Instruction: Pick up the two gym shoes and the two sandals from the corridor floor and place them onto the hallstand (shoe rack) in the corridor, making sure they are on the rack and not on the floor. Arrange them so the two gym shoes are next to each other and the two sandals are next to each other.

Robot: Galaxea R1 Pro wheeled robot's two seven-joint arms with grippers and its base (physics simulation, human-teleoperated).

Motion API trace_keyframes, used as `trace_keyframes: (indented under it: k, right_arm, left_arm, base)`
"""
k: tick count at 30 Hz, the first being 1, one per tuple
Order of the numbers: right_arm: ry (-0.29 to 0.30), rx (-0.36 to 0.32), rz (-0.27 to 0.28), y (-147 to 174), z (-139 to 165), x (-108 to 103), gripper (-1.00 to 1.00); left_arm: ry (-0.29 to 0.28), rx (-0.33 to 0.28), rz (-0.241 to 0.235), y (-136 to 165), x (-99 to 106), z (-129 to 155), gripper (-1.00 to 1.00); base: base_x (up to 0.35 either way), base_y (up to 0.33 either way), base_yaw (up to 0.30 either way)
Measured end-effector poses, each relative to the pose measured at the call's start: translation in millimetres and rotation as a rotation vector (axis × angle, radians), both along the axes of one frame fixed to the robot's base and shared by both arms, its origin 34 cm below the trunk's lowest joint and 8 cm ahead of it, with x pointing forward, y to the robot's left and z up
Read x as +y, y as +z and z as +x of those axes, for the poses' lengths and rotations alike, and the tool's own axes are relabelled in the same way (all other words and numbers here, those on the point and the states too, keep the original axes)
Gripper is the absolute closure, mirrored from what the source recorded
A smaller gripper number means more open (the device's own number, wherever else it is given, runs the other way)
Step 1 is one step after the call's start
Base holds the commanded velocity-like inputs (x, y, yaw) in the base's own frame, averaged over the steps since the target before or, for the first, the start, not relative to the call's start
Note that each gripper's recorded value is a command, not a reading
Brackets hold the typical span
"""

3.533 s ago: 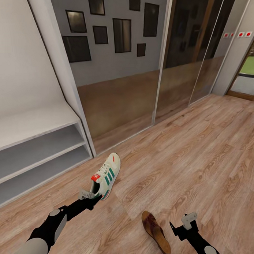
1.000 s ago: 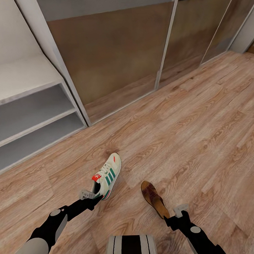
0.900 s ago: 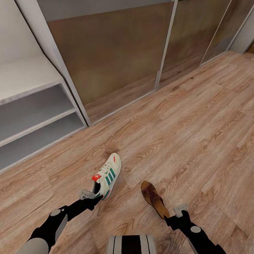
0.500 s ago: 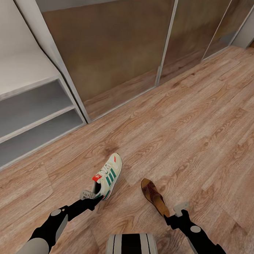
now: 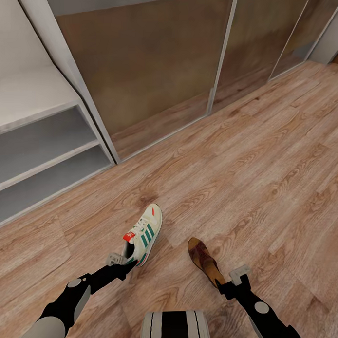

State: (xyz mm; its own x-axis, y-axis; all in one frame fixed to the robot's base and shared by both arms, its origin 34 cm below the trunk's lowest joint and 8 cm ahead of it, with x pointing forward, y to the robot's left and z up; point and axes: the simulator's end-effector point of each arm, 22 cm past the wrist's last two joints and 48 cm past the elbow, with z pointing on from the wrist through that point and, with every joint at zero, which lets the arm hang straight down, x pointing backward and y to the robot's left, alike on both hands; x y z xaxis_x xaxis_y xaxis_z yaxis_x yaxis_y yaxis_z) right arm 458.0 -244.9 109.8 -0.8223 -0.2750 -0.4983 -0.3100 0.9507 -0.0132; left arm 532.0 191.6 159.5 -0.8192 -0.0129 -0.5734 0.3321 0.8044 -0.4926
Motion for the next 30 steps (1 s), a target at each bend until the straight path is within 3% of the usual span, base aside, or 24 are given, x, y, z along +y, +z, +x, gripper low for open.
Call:
trace_keyframes:
  k: [8,30]
  right_arm:
    - [0.014,-0.046,0.013,4,3,2,-1.0]
    - [0.016,0.004,0.022,-20,-26,4,-1.0]
  left_arm:
    - [0.0,0.0,0.0,0,0,0,1.0]
    - [0.0,0.059,0.001,-27,1,-21,1.0]
  base:
    - [0.0,0.0,0.0]
    - [0.0,0.0,0.0]
